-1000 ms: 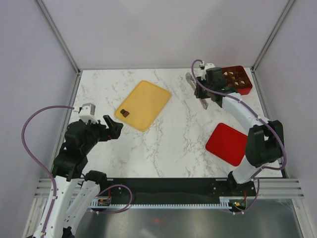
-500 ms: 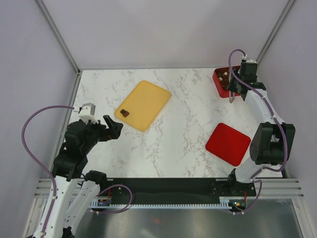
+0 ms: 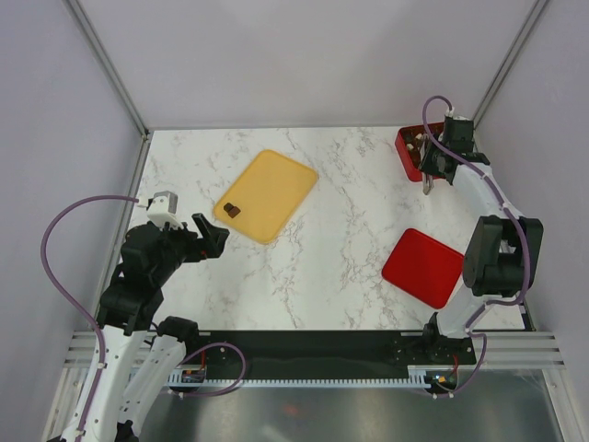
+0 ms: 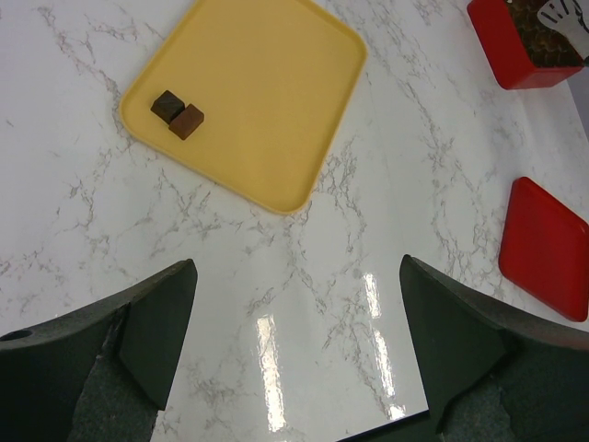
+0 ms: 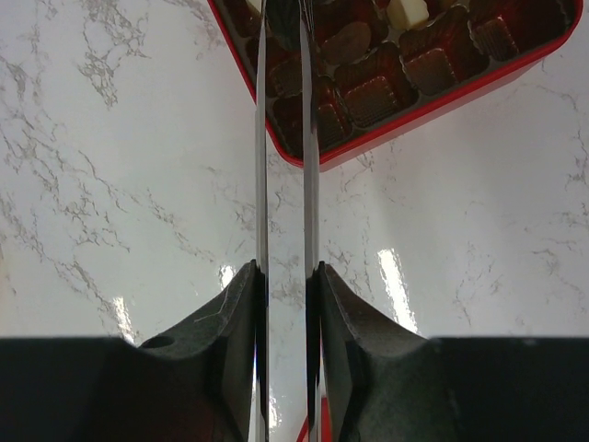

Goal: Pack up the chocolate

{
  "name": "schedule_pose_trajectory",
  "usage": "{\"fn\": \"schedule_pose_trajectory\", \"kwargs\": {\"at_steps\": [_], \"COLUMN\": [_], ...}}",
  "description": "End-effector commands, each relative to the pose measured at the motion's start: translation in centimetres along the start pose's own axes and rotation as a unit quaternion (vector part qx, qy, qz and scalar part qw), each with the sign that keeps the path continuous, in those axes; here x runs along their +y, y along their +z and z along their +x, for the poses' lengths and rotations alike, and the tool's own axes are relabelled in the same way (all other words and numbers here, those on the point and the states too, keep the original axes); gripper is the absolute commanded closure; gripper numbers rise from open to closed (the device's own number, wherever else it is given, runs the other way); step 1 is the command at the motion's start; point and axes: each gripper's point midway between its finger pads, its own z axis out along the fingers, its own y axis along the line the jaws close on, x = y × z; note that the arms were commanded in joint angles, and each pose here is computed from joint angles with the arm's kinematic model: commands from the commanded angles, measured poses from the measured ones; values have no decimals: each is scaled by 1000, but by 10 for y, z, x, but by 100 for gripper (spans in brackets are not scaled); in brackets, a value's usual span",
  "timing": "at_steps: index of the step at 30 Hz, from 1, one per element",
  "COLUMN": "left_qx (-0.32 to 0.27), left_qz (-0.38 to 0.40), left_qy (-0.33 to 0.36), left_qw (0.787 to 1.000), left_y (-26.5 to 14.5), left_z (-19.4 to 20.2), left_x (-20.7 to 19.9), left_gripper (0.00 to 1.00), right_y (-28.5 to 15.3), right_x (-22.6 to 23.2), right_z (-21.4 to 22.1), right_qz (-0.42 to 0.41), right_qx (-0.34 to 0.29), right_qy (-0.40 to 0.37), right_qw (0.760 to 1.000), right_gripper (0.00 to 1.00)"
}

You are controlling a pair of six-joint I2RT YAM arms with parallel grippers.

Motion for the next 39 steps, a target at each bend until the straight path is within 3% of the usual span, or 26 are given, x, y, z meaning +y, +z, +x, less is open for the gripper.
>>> {"fn": "schedule_pose_trajectory", "kwargs": {"at_steps": [1,23,39], "left_qx": [-11,-12,-14], "left_qz": [-1,-1,-2], "left_qy": [5,6,5], "left_qw": [1000,1000,1000], "left_y": [3,3,2], "left_z": [-5,-5,-5], "left_x": [1,1,1], "left_gripper": [0,0,0], "right_y": [3,23,-12], "right_x": [2,-4,17], "right_z": [-10,8,-25], "right_qz": [-7,1,-42], "right_qx": [-10,18,-27], "right_qy": [9,2,10], "right_qw": [1000,1000,999], "right_gripper": [64,56,52]}}
